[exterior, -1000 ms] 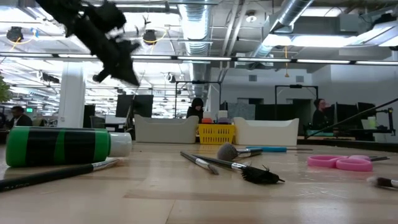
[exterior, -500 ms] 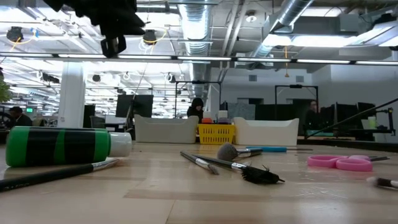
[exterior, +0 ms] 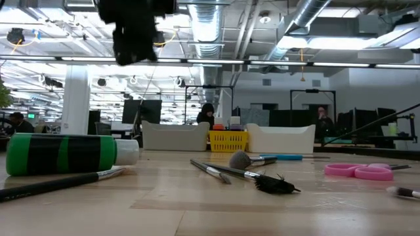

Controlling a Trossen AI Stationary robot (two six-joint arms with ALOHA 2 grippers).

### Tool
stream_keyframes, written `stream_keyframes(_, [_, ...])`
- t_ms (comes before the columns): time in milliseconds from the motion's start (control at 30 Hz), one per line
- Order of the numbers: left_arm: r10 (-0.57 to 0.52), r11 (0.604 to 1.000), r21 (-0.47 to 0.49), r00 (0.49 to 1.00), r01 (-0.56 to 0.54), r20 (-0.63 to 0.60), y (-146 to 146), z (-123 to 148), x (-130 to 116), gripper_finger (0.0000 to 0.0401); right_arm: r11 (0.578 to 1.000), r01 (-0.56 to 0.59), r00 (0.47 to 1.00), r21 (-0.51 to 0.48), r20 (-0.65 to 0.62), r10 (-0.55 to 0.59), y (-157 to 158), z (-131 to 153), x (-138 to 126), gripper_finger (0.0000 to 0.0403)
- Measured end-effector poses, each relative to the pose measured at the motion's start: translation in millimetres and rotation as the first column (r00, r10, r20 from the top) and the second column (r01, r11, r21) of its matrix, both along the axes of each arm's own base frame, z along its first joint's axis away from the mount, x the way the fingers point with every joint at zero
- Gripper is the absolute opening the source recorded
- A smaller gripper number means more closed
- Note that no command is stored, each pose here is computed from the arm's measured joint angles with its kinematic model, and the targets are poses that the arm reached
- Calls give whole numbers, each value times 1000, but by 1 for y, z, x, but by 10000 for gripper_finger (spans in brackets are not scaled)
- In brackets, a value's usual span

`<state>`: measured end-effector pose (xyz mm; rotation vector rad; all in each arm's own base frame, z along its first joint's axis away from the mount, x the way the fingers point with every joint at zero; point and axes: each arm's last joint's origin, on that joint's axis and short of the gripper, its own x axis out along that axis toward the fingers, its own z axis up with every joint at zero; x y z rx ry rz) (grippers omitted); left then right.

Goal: Pick & Place Paint Supplies
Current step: Put the green paint bottle into the yellow bin

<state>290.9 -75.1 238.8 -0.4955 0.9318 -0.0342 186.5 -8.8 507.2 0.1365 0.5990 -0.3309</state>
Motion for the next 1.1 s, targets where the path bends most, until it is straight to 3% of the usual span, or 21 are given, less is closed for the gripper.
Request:
stream_keyframes(333, [-35,996,66,968,53,-250,-21,-57,14,189,1000,-2,997,0,-82,2,0,-6,-5,283])
stream_keyframes(633, [-5,994,99,954,37,-301,-23,-77,20,197,1000,-15,995,-12,-103,14,0,-7,-6,283])
stream_keyframes(833, [32,998,64,958,-15,-286,-24,-76,22,206,999,-30,994,-33,-109,26,0,-7,-6,283])
stream_keyframes(1100, [6,998,66,958,13,-286,-25,-80,24,208,999,-13,993,-49,-115,8,-6,-7,-6,283])
